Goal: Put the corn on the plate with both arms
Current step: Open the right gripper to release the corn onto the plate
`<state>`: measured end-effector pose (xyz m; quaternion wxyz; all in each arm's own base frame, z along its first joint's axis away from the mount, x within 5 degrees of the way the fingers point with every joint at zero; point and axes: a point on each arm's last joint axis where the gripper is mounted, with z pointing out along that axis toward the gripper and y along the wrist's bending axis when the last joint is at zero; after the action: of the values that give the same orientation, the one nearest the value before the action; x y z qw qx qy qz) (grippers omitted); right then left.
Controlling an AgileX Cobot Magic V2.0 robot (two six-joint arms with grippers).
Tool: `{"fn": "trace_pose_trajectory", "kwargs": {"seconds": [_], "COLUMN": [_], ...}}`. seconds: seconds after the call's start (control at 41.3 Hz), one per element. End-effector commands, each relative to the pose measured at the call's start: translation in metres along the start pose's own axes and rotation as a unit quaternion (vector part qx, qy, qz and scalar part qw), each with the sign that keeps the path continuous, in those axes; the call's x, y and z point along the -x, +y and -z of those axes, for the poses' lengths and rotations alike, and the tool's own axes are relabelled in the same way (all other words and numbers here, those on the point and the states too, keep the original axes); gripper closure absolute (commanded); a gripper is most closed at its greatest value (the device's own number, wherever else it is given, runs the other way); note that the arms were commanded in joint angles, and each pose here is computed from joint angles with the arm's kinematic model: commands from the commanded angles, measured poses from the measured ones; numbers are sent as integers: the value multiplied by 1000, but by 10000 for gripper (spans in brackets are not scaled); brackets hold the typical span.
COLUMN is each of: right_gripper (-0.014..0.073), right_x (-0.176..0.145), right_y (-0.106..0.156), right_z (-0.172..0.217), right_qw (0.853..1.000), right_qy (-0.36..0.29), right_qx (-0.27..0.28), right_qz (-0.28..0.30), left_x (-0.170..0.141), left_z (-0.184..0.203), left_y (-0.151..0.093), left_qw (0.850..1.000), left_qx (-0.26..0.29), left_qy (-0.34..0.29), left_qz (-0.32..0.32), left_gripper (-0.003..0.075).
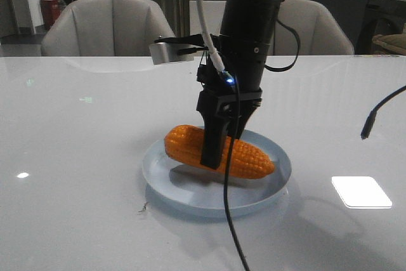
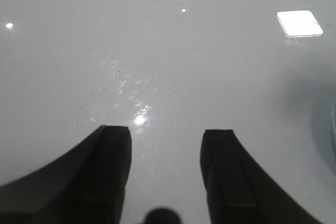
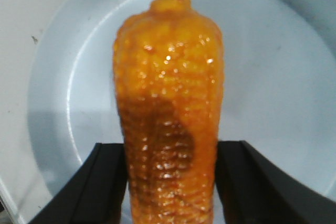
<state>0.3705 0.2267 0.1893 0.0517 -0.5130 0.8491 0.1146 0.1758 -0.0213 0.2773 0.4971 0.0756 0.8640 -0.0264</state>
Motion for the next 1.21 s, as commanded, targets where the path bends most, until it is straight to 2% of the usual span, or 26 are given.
{"fn": "trace_pose_trajectory", "kwargs": {"seconds": [0.0,0.314,0.605,0.75,0.967,1.185], "right_gripper": [118,117,117,117,117,117], "right_x": [7,14,26,24,7,-20], "right_y": [6,6,8,6,0,-5], "right_z": [34,51,123,160,202,240], "right_qw": [999,998,992,984,964,949], "right_qy": [-43,-57,-83,-129,-194,-223], "right_qx": [-16,-24,-87,-121,-145,-173], "right_qz": [13,18,39,-1,-113,-141], "left_x": [16,16,16,16,16,16], "left_z": [6,6,6,6,6,6], "left_y": [1,1,1,1,1,1], "left_qw": [998,998,998,998,998,998], "left_qx": [5,5,5,5,5,5], "left_qy": [-55,-55,-55,-55,-55,-55], "left_qz": [11,11,11,11,11,11], "left_gripper": [337,337,337,337,337,337]}}
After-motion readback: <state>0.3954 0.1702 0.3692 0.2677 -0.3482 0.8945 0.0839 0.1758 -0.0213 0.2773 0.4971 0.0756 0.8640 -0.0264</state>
